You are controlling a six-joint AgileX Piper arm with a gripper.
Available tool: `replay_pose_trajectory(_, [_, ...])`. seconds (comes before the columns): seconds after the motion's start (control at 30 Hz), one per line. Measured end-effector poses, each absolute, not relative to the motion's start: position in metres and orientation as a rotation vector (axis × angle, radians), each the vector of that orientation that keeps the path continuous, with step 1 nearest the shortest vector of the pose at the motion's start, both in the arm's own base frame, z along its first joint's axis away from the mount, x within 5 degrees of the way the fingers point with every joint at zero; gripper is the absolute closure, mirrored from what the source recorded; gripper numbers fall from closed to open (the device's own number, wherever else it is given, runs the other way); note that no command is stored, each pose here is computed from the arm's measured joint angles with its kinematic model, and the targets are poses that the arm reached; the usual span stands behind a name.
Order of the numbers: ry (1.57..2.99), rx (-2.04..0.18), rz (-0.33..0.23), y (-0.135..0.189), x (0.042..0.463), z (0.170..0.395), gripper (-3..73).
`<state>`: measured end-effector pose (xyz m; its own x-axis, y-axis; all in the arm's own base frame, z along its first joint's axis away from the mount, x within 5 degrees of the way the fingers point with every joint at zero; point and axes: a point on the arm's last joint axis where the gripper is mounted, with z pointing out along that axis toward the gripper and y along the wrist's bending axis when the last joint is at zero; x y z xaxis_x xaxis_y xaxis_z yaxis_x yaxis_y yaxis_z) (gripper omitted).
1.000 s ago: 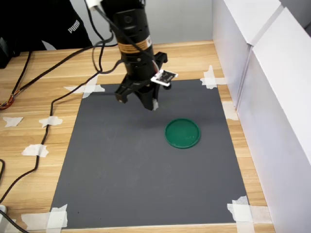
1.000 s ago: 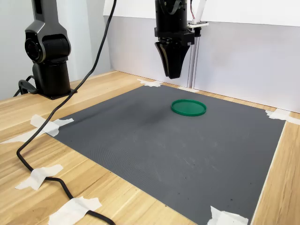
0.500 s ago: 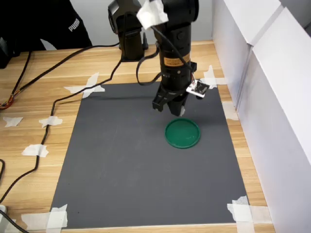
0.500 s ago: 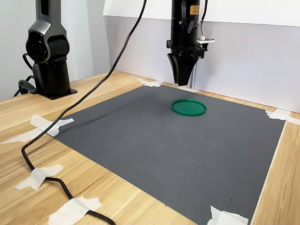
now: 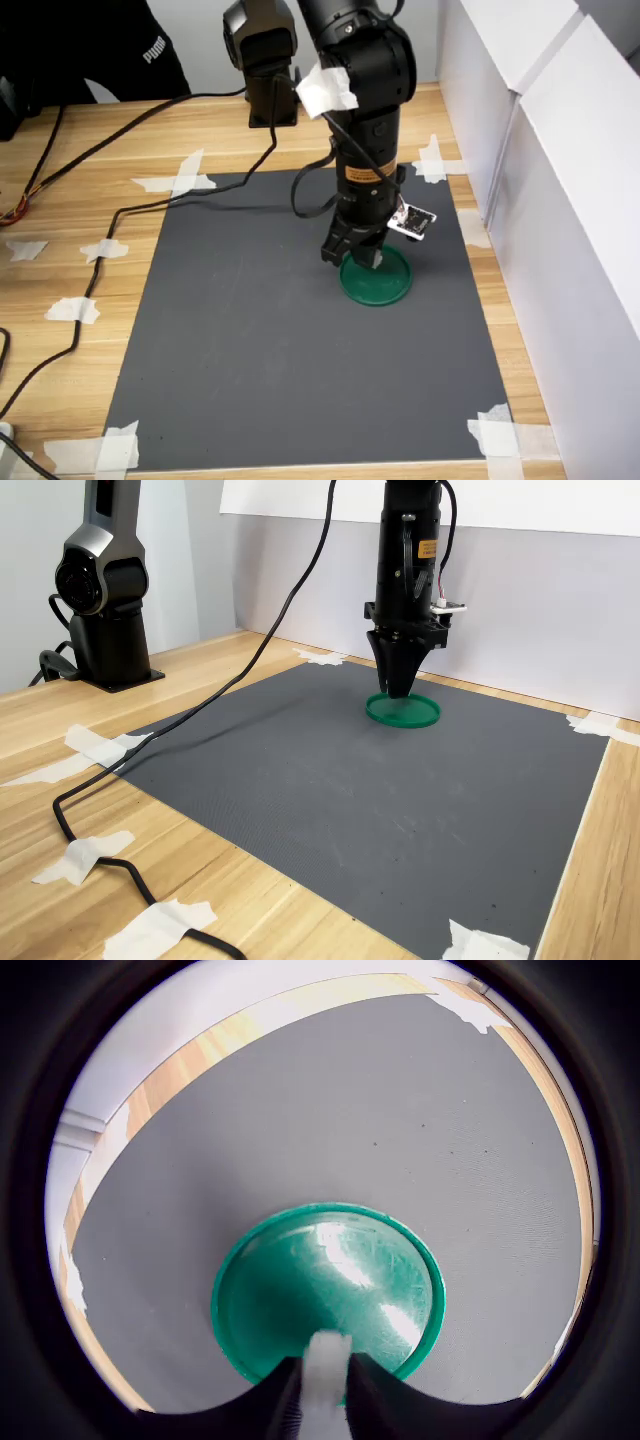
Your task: Grasp a white terminal and put it on the green lid.
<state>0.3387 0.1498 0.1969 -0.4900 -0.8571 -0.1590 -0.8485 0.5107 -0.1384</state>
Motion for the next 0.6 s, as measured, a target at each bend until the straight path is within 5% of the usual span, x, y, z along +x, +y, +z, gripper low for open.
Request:
replay_pose_trajectory(0.3, [2.549,-1.479,-0.061,0.149,0.338,0.196,13.4])
replay_pose_trajectory(0.43, [2.533,-1.454,-0.048,0.149,0.334,0.208,10.2])
replay_pose_trajectory(0.6, [2.429,-1.302,-0.038,0.145,0.323,0.257,13.1])
